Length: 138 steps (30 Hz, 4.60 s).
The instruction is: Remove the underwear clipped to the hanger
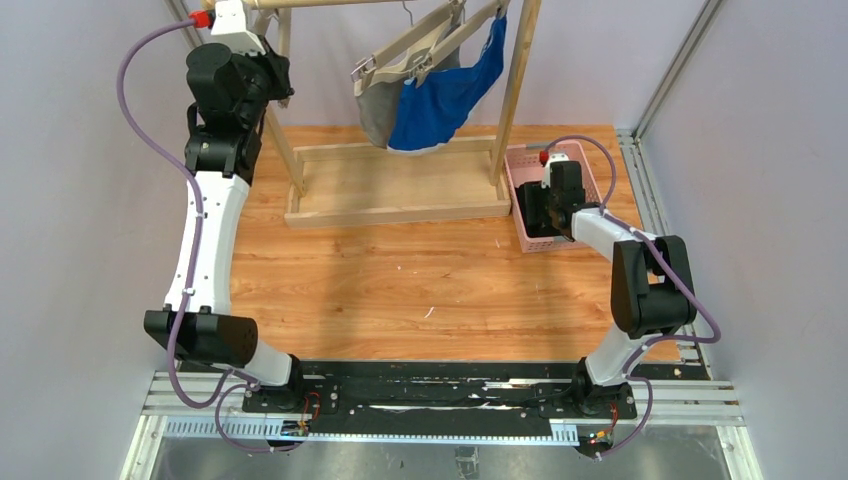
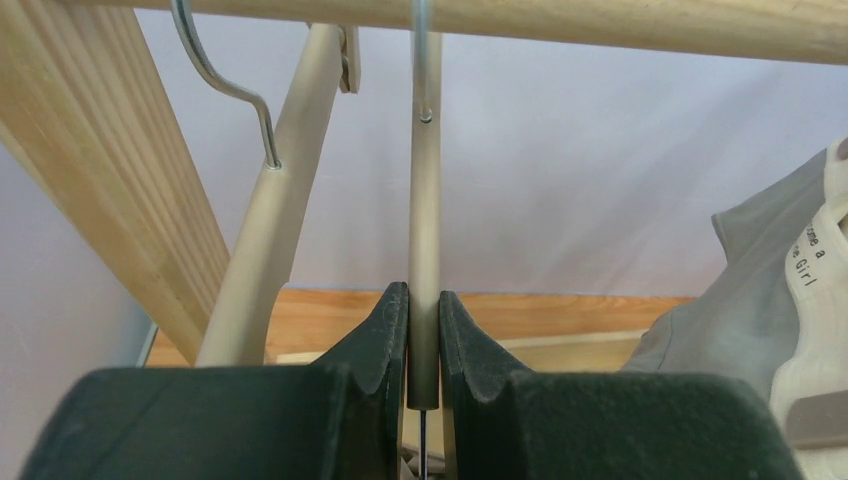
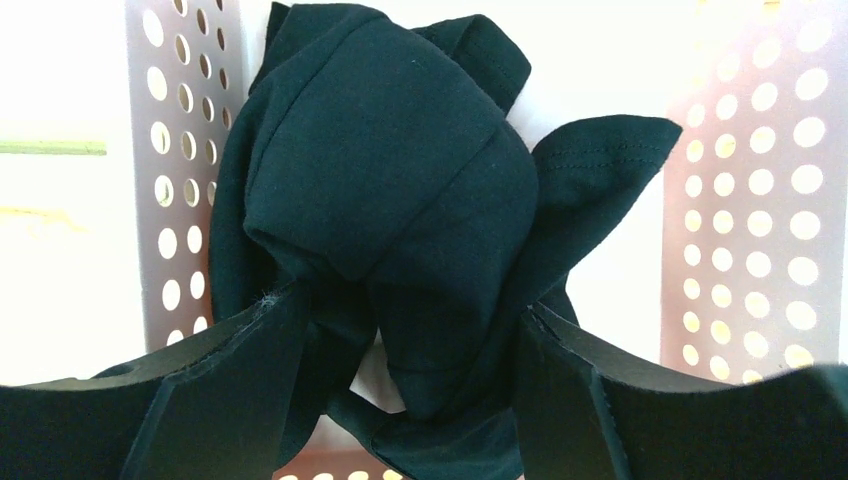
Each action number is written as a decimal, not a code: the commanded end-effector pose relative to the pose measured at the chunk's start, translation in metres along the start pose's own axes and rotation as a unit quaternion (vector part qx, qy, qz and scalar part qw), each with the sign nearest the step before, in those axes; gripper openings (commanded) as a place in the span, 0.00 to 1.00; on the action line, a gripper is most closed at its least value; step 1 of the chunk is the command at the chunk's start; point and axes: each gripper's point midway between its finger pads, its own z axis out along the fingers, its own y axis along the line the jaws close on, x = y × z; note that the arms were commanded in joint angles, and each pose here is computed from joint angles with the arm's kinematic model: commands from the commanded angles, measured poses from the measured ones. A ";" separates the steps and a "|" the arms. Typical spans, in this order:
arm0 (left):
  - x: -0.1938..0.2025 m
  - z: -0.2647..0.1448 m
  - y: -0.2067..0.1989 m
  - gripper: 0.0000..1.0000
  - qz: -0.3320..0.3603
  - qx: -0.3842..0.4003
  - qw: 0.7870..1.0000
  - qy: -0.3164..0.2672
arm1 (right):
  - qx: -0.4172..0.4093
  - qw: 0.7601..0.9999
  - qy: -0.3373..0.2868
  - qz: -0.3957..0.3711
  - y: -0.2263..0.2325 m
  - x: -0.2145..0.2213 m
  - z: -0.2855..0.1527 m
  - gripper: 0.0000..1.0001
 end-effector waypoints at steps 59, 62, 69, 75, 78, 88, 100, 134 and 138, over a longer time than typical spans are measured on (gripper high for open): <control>-0.062 -0.012 -0.181 0.70 0.072 0.339 0.934 -0.080 | -0.010 0.989 -0.141 -0.037 0.022 -0.057 -0.137 0.70; -0.055 -0.006 -0.189 0.67 0.075 0.347 0.932 -0.077 | -0.014 0.989 -0.140 -0.044 0.027 -0.056 -0.136 0.70; -0.034 0.009 -0.201 0.56 0.107 0.347 0.930 -0.056 | -0.028 0.988 -0.138 -0.058 0.038 -0.053 -0.134 0.70; -0.018 0.017 -0.200 0.52 0.116 0.339 0.932 -0.042 | -0.034 0.988 -0.135 -0.071 0.045 -0.049 -0.133 0.69; -0.013 0.019 -0.201 0.48 0.120 0.337 0.933 -0.038 | -0.035 0.988 -0.135 -0.073 0.047 -0.048 -0.132 0.70; 0.005 0.027 -0.194 0.31 0.147 0.316 0.937 -0.015 | -0.044 0.986 -0.141 -0.078 0.056 -0.047 -0.132 0.70; 0.028 0.032 -0.187 0.26 0.170 0.300 0.938 0.018 | -0.050 0.984 -0.150 -0.083 0.060 -0.051 -0.135 0.70; -0.041 0.026 -0.180 0.00 0.127 0.251 0.955 -0.090 | -0.041 0.986 -0.135 -0.093 0.058 -0.033 -0.125 0.70; -0.044 0.021 -0.177 0.00 0.128 0.243 0.957 -0.094 | -0.042 0.986 -0.134 -0.094 0.058 -0.032 -0.124 0.70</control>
